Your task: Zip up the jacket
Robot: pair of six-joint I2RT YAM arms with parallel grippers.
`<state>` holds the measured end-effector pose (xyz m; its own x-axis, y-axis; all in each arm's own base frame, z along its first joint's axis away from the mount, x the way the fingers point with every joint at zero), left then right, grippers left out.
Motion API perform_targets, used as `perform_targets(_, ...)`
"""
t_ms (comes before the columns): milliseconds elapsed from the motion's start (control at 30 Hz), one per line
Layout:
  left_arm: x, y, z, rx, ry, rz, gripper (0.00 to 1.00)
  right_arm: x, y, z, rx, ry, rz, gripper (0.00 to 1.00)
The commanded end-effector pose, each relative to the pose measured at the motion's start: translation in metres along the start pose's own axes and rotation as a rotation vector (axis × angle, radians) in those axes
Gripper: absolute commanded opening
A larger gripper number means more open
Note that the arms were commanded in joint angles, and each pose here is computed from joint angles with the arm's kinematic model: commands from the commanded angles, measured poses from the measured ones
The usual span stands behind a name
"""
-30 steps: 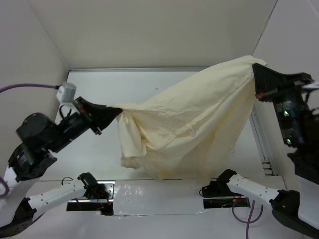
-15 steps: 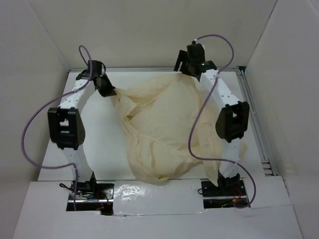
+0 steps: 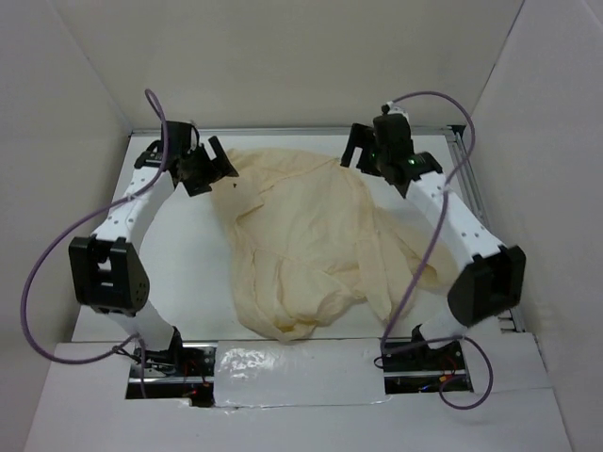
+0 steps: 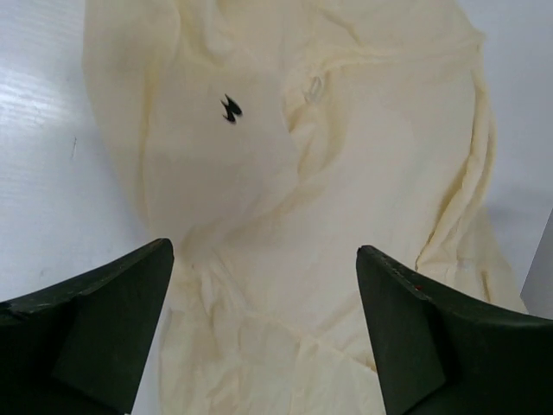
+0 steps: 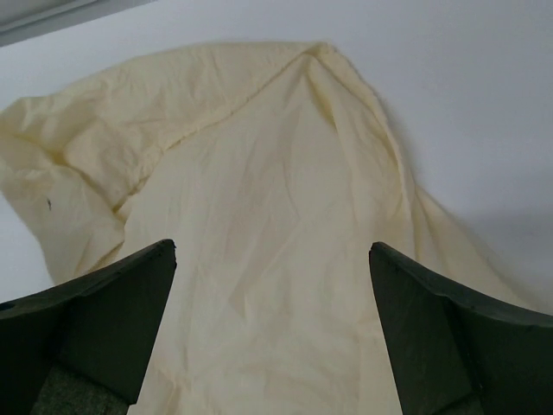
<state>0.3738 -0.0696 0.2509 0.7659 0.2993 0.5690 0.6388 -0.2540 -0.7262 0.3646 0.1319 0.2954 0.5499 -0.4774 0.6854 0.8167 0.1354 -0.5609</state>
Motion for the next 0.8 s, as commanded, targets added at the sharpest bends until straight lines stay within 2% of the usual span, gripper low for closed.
perform_targets(0, -0.033, -0.012, -0.01, 0.033, 0.024, 0.031, 0.99, -0.034, -0.009, -0.036, -0.107, 0.027, -0.014, 1.0)
perform_targets(133, -0.084, -0.015, -0.004, 0.138, -0.014, 0.162, 0.99, -0.063, -0.023, -0.063, -0.15, 0.035, 0.037, 1.0)
perform_targets(267, -0.116, -0.012, -0.009, 0.159, 0.014, 0.216, 0.99, -0.092, -0.024, -0.08, -0.146, 0.023, 0.09, 1.0)
perform_targets(400, -0.127, 0.001, -0.011, 0.178, 0.015, 0.268, 0.99, -0.11, -0.014, -0.089, -0.182, 0.031, 0.145, 0.99)
perform_targets(633, -0.131, 0.05, -0.003, 0.277, 0.037, 0.346, 0.99, -0.136, 0.021, -0.101, -0.273, 0.024, 0.218, 0.99)
perform_targets(733, -0.128, 0.07, 0.001, 0.252, 0.024, 0.371, 0.9, -0.135, 0.035, -0.099, -0.296, 0.008, 0.22, 0.95)
perform_targets(767, -0.124, 0.074, 0.003, 0.238, 0.019, 0.371, 0.87, -0.137, 0.045, -0.098, -0.305, 0.002, 0.227, 0.91)
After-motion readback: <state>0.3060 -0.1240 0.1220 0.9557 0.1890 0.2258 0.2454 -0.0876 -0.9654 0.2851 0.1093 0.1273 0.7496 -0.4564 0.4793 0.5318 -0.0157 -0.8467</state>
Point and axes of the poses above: each gripper's point midway between its finger pads, its own y axis out along the fingers, its own z axis along the line the jaws close on, x = y × z, the point moved 9 cm from there along -y, back along the fingers, and after that the axes turned 12 degrees about y, right-handed, at the moved point
